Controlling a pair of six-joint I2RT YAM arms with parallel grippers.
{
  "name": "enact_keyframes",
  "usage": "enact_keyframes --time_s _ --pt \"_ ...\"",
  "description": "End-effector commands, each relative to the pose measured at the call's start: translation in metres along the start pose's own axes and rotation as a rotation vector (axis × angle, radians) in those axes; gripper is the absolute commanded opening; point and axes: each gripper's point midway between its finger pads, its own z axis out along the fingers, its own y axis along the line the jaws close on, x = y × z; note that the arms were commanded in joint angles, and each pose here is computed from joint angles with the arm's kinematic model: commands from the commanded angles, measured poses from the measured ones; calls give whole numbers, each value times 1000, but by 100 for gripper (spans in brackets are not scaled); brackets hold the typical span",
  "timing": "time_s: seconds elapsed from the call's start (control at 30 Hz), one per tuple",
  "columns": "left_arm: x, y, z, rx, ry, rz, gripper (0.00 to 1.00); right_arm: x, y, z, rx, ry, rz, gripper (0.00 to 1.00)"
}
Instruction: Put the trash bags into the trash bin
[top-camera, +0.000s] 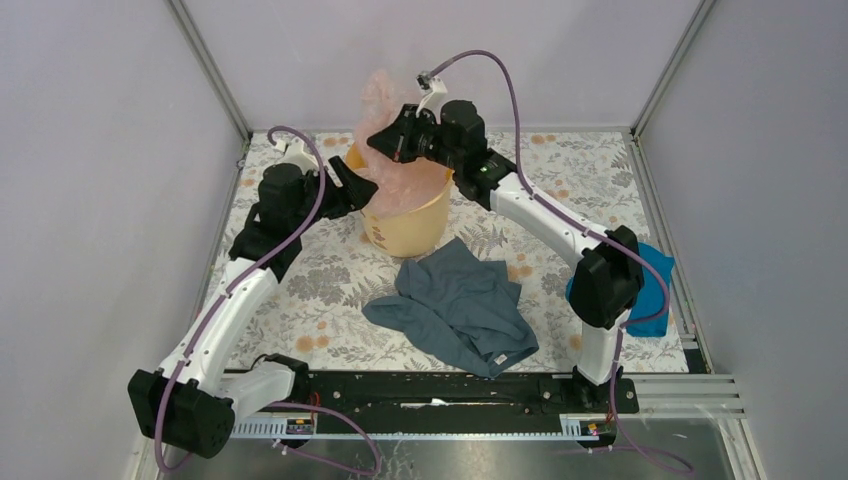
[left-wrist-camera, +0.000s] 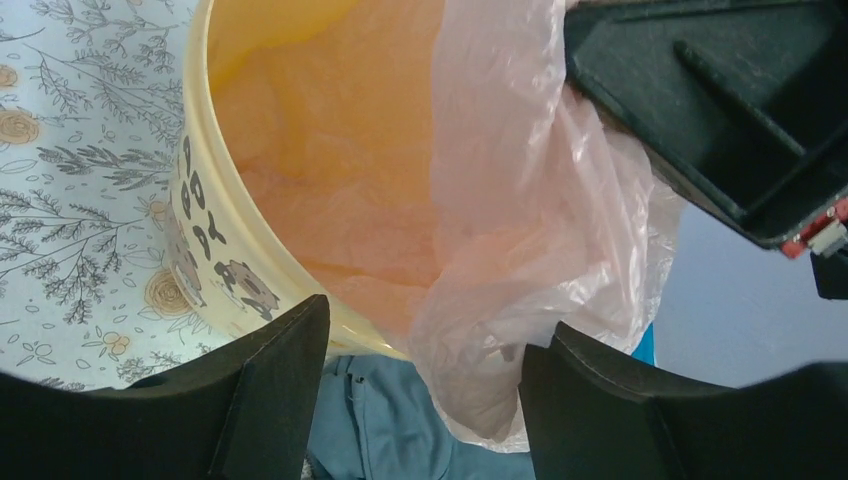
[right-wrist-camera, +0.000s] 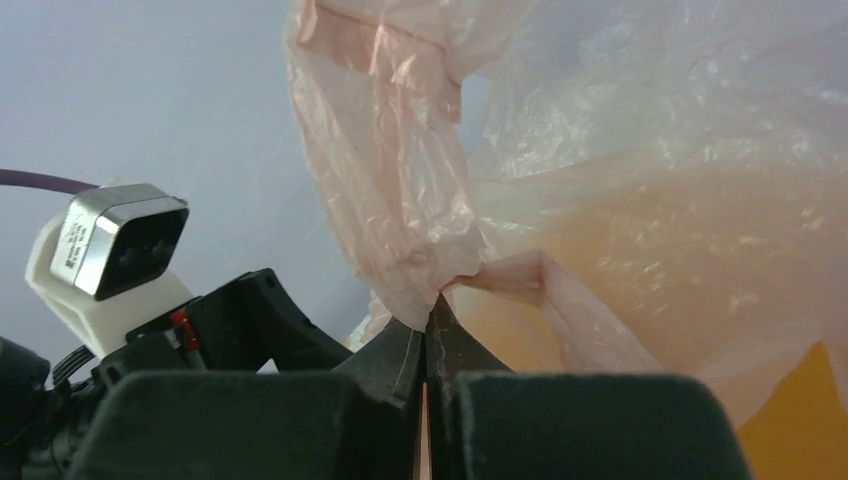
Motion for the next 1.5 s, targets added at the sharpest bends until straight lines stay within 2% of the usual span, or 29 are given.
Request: enact_keyframes --time_s 0.0,0.13,0.23,0.43,0.53,0.7,0.8,0.97,1.17,1.3,1.47 --pt "-39 -29 -18 85 -144 36 69 -45 54 -13 -111 -91 -71 0" --pt "-57 -55 -39 174 -191 99 85 -73 83 -28 -178 -125 -174 0" --pt "-69 -68 -57 200 -223 142 97 -77 96 -43 -291 -95 -224 0" --pt "-115 -74 -88 102 -347 170 99 -44 108 -80 -624 92 -241 0" --pt "-138 -74 -92 65 -404 140 99 -37 109 -95 -704 133 -234 0" --pt "-169 -88 -75 121 -437 73 99 -23 113 -112 -806 214 -225 0" --pt "-180 -93 -37 190 -368 45 99 -20 115 -115 -839 236 -199 0" --pt "-179 -108 26 346 -218 16 93 -18 110 -111 -808 236 -165 0" --pt "-185 -121 82 506 -134 11 87 -17 102 -103 -752 223 -144 0" --pt "-176 -127 114 629 -47 4 79 -18 102 -102 -749 221 -138 0" --pt "-133 -136 134 734 89 58 68 -20 104 -102 -749 216 -136 0"
